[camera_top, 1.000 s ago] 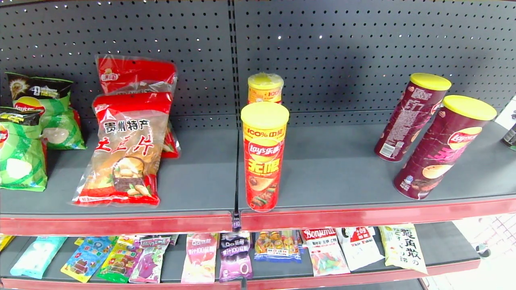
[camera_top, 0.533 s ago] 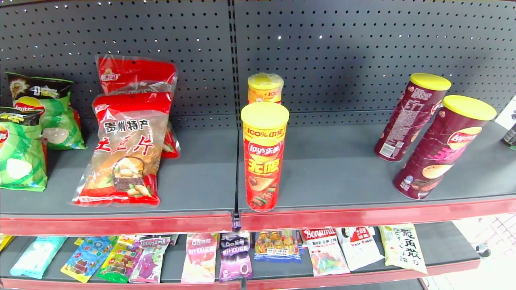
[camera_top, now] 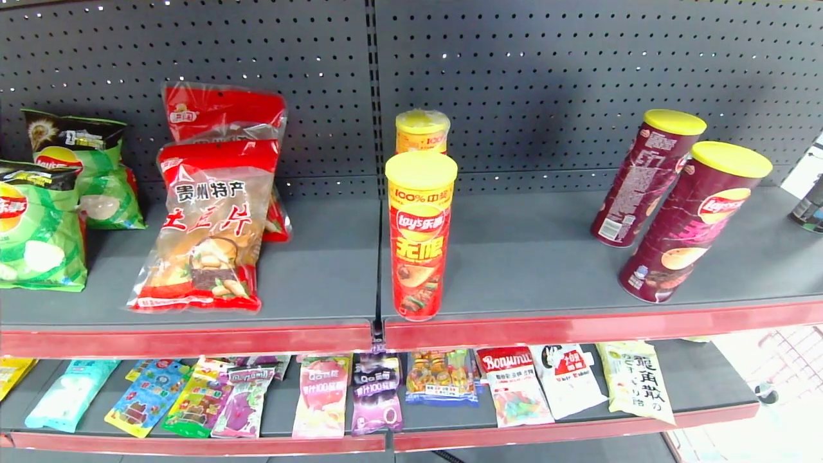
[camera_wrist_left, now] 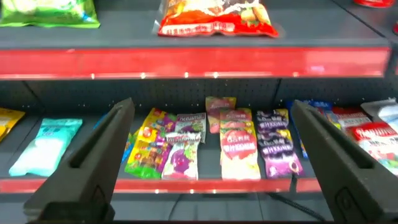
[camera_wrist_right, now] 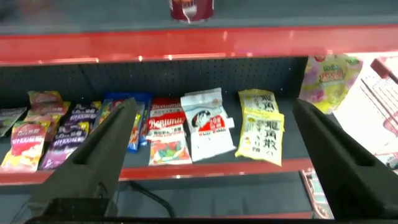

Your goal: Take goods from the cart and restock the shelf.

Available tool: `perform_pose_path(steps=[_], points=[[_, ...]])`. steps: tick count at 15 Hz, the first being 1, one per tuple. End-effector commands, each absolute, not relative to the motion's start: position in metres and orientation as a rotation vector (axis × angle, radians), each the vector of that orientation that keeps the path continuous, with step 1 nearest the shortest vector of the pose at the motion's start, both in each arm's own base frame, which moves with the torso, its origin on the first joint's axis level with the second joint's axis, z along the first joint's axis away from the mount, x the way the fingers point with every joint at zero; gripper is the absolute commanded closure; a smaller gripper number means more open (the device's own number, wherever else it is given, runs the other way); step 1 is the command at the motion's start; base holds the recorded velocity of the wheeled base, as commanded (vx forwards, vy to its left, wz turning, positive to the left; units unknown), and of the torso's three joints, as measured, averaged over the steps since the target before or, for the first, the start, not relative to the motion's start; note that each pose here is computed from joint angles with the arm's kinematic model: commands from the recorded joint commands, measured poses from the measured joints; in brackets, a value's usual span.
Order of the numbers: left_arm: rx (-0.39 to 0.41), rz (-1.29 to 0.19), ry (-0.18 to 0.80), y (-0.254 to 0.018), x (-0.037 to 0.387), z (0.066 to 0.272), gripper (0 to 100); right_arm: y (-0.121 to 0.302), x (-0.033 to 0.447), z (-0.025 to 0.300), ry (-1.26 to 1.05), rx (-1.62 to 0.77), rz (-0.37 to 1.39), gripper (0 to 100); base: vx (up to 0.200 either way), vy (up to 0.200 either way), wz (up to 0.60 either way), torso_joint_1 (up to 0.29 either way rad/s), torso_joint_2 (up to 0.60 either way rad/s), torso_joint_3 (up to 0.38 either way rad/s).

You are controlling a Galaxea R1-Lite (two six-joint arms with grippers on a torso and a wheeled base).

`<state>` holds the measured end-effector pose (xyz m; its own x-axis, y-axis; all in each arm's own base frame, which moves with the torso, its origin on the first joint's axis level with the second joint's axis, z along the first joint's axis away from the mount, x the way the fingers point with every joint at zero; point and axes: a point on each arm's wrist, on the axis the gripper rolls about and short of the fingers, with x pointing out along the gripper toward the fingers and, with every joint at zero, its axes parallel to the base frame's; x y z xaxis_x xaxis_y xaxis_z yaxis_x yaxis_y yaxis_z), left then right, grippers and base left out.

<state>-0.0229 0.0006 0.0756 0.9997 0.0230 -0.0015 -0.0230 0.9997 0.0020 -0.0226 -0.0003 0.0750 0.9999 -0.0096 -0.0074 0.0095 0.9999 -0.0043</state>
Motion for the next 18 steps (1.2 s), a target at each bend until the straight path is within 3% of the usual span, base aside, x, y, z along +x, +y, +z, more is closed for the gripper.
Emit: perform_pose_path(steps=[1, 18], points=[[0.002, 0.025, 0.002, 0.0006, -0.0229, 0.0756, 0, -0.0003, -0.0227, 0.0750, 0.006, -0.005, -0.009, 0, 0.000, 0.000, 0.00, 0.000, 0.00, 0.000], [0.002, 0.026, 0.002, 0.0007, -0.0229, 0.0756, 0, -0.0004, -0.0227, 0.0750, 0.006, -0.003, -0.011, 0, 0.000, -0.188, 0.00, 0.007, 0.00, 0.002]])
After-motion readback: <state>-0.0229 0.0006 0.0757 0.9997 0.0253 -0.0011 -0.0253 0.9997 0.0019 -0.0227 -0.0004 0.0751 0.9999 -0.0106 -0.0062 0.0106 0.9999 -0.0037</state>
